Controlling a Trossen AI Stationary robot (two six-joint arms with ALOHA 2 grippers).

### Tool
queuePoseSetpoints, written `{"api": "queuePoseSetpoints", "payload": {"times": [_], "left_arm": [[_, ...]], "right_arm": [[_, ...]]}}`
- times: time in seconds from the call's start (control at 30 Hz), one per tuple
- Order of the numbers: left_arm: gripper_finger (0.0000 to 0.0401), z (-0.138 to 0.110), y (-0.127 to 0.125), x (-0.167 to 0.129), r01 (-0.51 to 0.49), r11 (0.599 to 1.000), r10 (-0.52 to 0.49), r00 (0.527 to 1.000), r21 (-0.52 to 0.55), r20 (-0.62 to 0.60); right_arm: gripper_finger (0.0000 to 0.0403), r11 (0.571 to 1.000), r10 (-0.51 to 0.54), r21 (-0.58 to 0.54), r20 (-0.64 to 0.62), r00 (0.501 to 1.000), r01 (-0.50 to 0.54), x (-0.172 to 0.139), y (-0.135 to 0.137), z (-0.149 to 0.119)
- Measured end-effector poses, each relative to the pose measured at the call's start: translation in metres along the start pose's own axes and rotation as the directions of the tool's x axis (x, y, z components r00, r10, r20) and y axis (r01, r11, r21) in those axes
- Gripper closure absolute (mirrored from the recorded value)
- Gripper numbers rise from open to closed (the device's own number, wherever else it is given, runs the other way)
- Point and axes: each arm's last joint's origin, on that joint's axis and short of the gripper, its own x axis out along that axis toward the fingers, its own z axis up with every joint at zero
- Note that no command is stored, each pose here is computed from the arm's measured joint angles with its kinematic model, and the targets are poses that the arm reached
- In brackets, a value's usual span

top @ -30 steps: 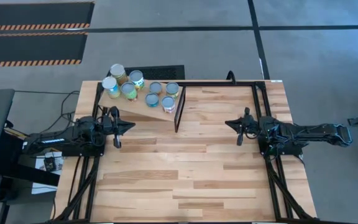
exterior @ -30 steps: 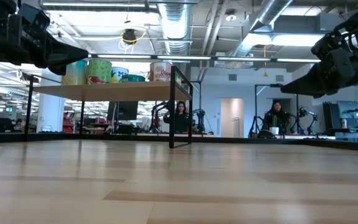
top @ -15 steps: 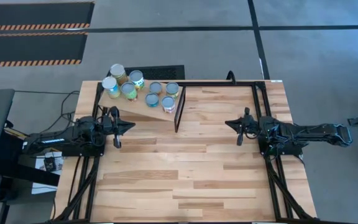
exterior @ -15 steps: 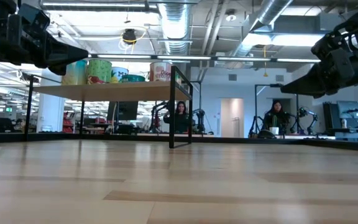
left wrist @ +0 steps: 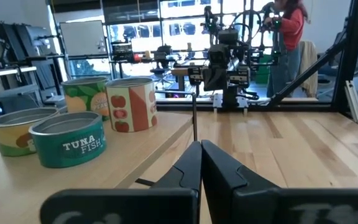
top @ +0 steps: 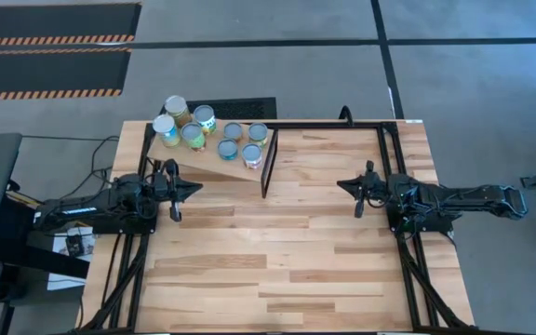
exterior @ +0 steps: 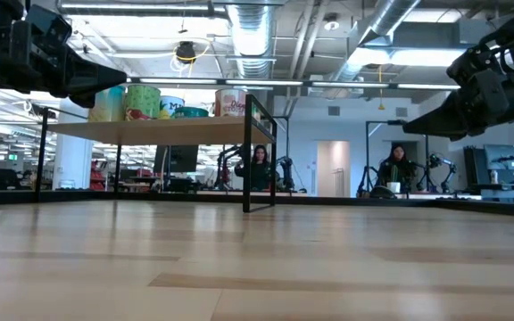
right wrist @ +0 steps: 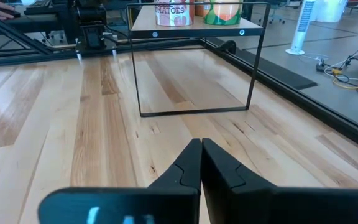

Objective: Pick and place cans onto a shelf
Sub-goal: Return to Home Position

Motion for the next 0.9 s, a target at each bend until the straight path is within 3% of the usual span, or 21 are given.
{"api": "queuePoseSetpoints", "payload": {"times": [0.9], "left_arm": [[0.0401,0.0001,0.0,0.0,0.0,1.0,0.0,1.0,-0.008,0.0]], "right_arm": [[0.0374,1.0,0.0,0.0,0.0,1.0,0.0,0.0,0.0,0.0]]}}
